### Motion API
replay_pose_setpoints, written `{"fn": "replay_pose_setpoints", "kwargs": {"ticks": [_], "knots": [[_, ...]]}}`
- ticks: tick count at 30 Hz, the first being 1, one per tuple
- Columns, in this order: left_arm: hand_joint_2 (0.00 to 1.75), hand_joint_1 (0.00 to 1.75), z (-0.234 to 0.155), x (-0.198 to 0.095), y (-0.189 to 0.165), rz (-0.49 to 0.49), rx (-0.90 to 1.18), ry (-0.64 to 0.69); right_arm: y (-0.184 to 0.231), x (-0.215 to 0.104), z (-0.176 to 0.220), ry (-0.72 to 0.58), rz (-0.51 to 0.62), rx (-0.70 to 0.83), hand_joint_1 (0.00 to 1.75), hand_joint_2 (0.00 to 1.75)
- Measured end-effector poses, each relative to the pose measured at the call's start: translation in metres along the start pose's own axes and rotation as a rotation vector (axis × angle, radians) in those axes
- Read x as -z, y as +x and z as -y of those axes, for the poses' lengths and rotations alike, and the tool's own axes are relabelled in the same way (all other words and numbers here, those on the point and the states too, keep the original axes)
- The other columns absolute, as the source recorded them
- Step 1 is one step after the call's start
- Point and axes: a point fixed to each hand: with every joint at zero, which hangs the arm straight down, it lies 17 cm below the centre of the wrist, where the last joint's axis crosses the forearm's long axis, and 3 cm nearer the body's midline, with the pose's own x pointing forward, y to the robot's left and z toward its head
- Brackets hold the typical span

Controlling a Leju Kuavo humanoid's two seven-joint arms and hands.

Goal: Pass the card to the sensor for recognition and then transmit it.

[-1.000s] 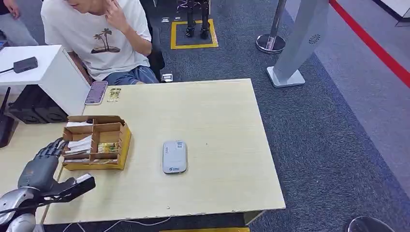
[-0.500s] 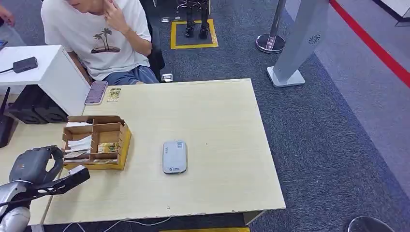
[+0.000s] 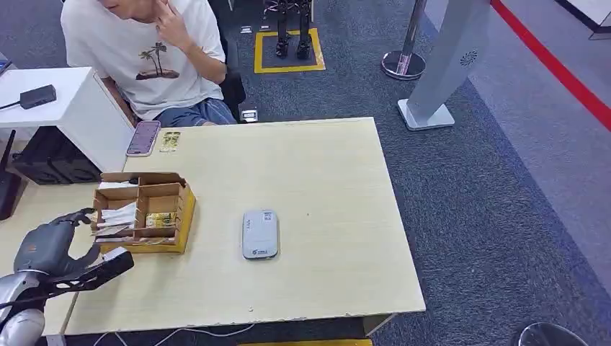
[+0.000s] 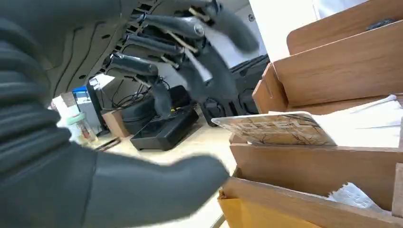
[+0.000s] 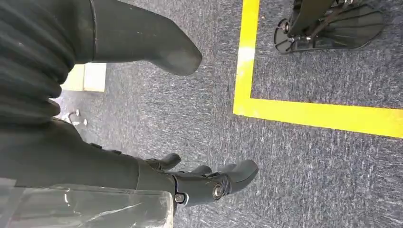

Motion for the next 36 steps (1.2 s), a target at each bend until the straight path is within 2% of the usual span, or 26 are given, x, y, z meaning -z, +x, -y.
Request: {"fn": "replay_pose_setpoints", "kwargs": {"ticks": [36], "knots": [[1.75, 0.0, 0.0052, 0.0013, -0.0011, -0.014, 0.003, 0.002, -0.0007, 0.0001, 0.0005, -0.002, -0.001, -0.015, 0.0, 1.75]]}}
